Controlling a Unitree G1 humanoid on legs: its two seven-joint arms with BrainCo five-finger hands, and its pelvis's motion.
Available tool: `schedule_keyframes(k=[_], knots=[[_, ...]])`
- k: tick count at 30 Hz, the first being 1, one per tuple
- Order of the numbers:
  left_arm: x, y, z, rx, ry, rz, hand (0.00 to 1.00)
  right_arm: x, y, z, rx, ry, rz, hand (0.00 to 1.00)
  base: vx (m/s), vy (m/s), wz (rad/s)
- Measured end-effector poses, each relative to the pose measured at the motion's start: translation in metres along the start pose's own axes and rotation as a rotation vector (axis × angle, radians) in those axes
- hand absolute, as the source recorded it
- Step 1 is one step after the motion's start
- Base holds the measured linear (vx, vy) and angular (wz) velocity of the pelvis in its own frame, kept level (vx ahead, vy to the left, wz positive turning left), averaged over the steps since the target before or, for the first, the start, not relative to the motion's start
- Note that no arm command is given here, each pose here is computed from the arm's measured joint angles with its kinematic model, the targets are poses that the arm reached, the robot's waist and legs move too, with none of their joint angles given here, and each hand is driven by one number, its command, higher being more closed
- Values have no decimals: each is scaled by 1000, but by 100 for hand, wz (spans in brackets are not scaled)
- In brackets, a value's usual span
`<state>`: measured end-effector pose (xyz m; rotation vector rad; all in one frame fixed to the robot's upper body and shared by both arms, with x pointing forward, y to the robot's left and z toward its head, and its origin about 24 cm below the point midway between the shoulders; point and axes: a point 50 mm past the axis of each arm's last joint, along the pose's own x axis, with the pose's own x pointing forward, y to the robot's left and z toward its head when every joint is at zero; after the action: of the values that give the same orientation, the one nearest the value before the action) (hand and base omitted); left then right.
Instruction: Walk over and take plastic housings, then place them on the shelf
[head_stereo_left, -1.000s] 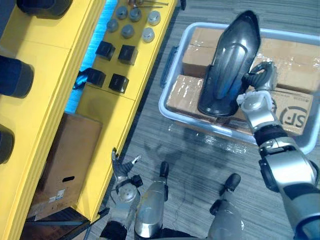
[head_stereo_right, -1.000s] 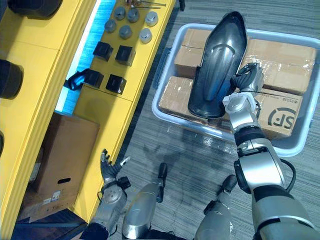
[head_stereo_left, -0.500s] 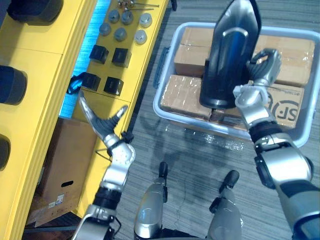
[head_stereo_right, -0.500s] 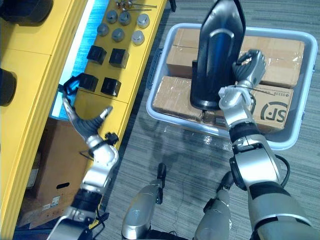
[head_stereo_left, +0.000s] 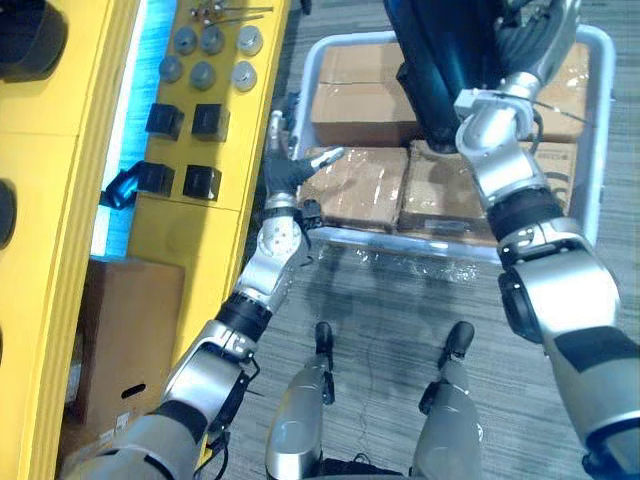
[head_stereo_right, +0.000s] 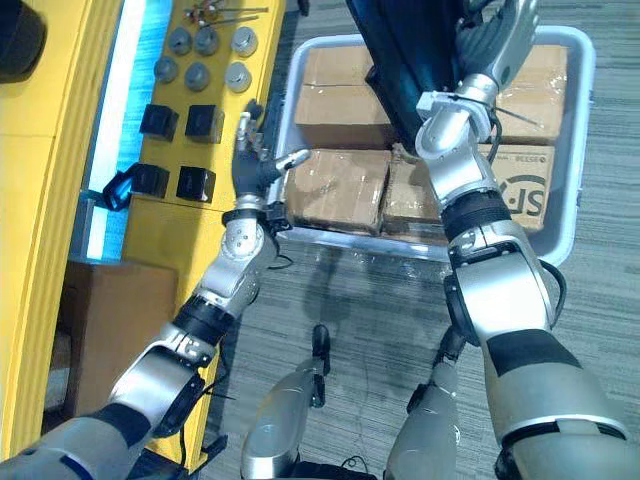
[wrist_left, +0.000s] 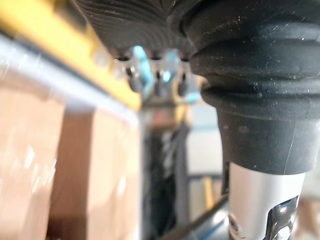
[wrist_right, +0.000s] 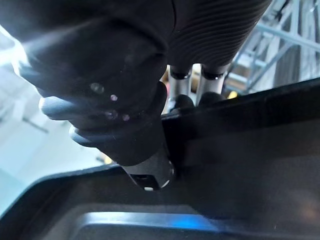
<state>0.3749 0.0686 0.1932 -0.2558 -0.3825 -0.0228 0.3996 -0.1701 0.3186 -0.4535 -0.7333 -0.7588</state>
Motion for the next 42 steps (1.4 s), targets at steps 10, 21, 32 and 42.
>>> schedule_keyframes(k=[10,21,32,42], knots=[[10,-18,-12,-244,164,-23,0,-3,12,22,42,-61,36,100,-4,5,-12],[18,-25,-4,-319,166,-53,0,-27,38,50,179,-125,133,100,-14,0,-9],[27,-22,19,-498,23,13,0,-65,59,57,334,-77,248,100,1,13,-7],[31,7,32,-482,-96,234,100,-105,67,95,543,-127,344,100,-4,7,-2]])
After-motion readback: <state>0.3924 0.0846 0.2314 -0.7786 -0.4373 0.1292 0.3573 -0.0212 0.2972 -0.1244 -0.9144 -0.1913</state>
